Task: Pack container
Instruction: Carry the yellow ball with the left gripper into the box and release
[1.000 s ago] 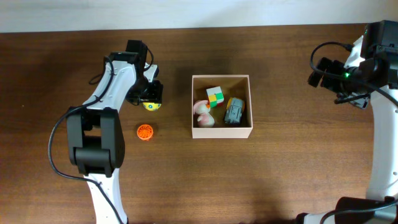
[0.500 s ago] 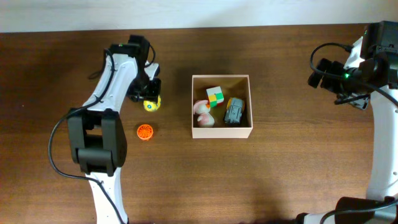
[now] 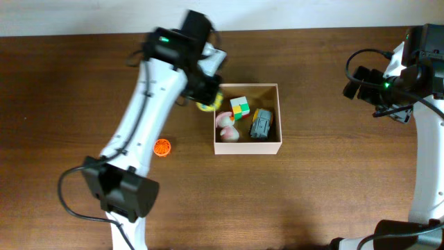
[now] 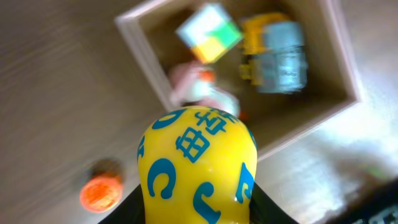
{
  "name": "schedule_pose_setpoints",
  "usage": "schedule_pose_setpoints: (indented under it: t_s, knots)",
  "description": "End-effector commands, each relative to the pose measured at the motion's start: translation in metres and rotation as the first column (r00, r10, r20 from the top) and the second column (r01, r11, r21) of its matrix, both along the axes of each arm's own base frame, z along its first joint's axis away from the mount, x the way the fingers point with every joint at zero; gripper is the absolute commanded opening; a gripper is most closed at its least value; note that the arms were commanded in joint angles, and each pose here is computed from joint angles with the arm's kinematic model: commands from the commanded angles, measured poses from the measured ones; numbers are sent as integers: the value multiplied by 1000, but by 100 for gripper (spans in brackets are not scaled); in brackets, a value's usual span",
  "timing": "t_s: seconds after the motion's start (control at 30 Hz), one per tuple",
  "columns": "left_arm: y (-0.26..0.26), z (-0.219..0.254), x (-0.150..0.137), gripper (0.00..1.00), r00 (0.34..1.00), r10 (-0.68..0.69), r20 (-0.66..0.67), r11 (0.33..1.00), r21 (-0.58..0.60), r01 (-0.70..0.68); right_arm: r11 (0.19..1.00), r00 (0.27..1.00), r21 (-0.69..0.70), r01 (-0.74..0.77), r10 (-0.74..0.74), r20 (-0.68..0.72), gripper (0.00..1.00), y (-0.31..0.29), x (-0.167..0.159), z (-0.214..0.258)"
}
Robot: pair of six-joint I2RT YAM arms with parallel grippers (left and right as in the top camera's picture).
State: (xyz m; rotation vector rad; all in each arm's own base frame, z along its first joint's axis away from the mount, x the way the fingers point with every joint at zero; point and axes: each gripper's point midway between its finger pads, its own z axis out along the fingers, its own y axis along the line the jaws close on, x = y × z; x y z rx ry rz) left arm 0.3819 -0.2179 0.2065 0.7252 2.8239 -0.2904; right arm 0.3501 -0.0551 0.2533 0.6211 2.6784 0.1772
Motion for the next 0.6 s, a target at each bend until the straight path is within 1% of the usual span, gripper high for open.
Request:
schedule_pose_setpoints:
  t_s: [0.0, 0.07, 0.1, 0.2, 0.3, 0.47, 0.53, 0.57]
  knots:
    - [-31, -14, -17, 31, 996, -84, -14, 996, 6, 85, 1000, 1000, 3, 2, -2, -4, 100, -1, -1, -1]
    - [-46, -23, -24, 34, 992, -124, -2, 992, 23, 124, 1000, 1000, 3, 2, -2, -5, 100, -1, -1, -1]
    - [-54, -30, -27, 36, 990, -138, -2, 990, 29, 138, 1000, 1000, 3, 2, -2, -7, 100, 0, -1, -2]
    - [-68, -52, -35, 42, 988, -153, -11, 987, 40, 153, 1000, 1000, 4, 2, -2, -14, 100, 0, -3, -2]
    - [-76, -75, -38, 47, 985, -173, -13, 984, 40, 174, 1000, 1000, 5, 2, -2, -19, 100, 0, -4, -3]
    - [-83, -100, -45, 52, 981, -194, -24, 980, 41, 195, 1000, 1000, 5, 2, -2, -18, 100, 0, -4, -3]
    - [-84, -102, -48, 59, 980, -199, -29, 979, 44, 200, 1000, 1000, 5, 2, -2, -18, 100, 0, -4, -3]
    - [-85, -102, -48, 64, 979, -201, -29, 978, 44, 202, 1000, 1000, 5, 2, -2, -18, 100, 0, -4, -3]
